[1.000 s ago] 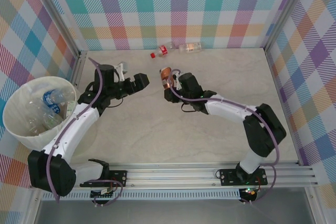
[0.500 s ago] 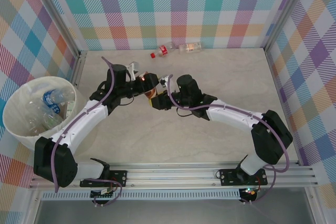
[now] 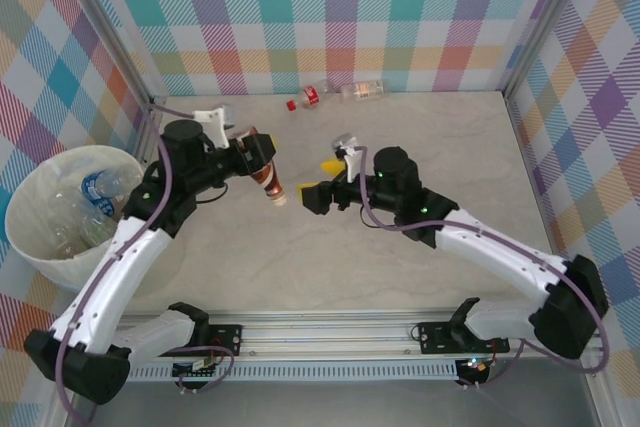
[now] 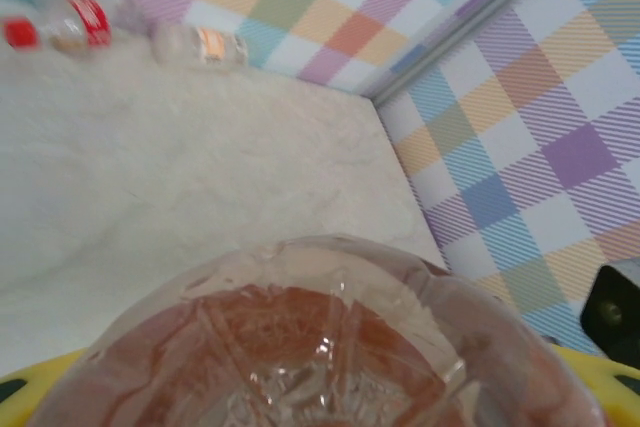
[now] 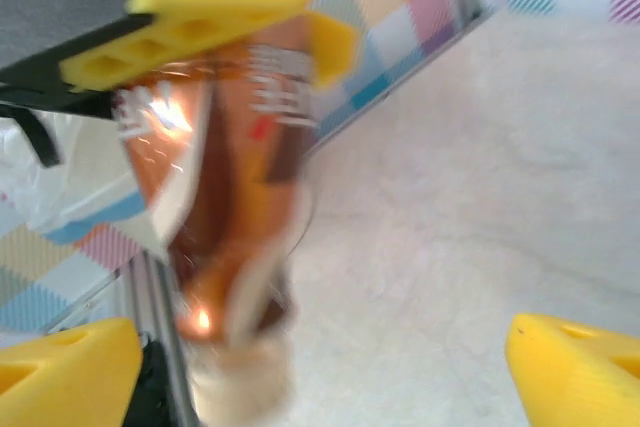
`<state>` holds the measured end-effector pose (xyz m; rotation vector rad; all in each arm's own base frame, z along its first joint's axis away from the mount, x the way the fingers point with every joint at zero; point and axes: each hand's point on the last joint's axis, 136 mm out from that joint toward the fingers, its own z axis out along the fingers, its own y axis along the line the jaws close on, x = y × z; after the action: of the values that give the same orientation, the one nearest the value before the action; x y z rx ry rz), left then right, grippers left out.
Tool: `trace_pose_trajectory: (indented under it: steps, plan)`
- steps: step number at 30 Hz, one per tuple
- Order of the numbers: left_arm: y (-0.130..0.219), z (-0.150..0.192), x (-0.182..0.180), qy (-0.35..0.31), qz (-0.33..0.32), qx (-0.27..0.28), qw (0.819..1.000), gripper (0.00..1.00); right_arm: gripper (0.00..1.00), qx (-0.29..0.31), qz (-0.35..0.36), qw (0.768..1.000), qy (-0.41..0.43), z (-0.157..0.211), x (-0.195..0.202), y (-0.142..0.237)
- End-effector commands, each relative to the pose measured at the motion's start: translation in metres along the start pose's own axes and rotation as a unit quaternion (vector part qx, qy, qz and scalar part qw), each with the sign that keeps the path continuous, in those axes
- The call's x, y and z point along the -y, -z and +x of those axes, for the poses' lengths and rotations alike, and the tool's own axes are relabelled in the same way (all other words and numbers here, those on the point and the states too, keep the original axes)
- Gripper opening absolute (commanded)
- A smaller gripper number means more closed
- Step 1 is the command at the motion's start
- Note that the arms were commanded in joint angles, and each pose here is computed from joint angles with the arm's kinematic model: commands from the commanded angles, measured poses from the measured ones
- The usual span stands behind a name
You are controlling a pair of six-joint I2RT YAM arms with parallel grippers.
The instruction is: Put the plastic bottles in the bin
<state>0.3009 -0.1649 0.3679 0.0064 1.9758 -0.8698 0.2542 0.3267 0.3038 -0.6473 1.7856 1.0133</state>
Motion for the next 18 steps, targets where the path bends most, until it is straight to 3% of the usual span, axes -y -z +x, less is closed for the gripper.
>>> trace_pose_trajectory:
  steps: [1,5,7,10,16,18]
  plan:
    - [0.050,-0.018,-0.019,-0.080,-0.103,0.031,0.991,0.55,1.00,0.017,0.144,0.989,0.019,0.005,0.051,0.022]
    - [0.101,-0.044,-0.023,-0.123,-0.177,0.078,0.973,0.53,1.00,0.041,0.271,0.962,-0.004,0.010,0.095,0.051]
    - [0.128,-0.058,-0.037,-0.146,-0.246,0.103,0.953,0.53,1.00,0.050,0.317,0.947,-0.031,0.016,0.113,0.062]
    - [0.171,-0.078,-0.063,-0.182,-0.370,0.140,0.900,0.52,1.00,0.052,0.349,0.933,-0.065,0.029,0.128,0.068]
    - [0.232,-0.105,-0.103,-0.225,-0.594,0.151,0.758,0.50,1.00,0.045,0.360,0.927,-0.093,0.040,0.138,0.063]
    - [0.240,-0.102,-0.113,-0.216,-0.622,0.138,0.740,0.50,1.00,0.038,0.363,0.926,-0.095,0.042,0.140,0.060]
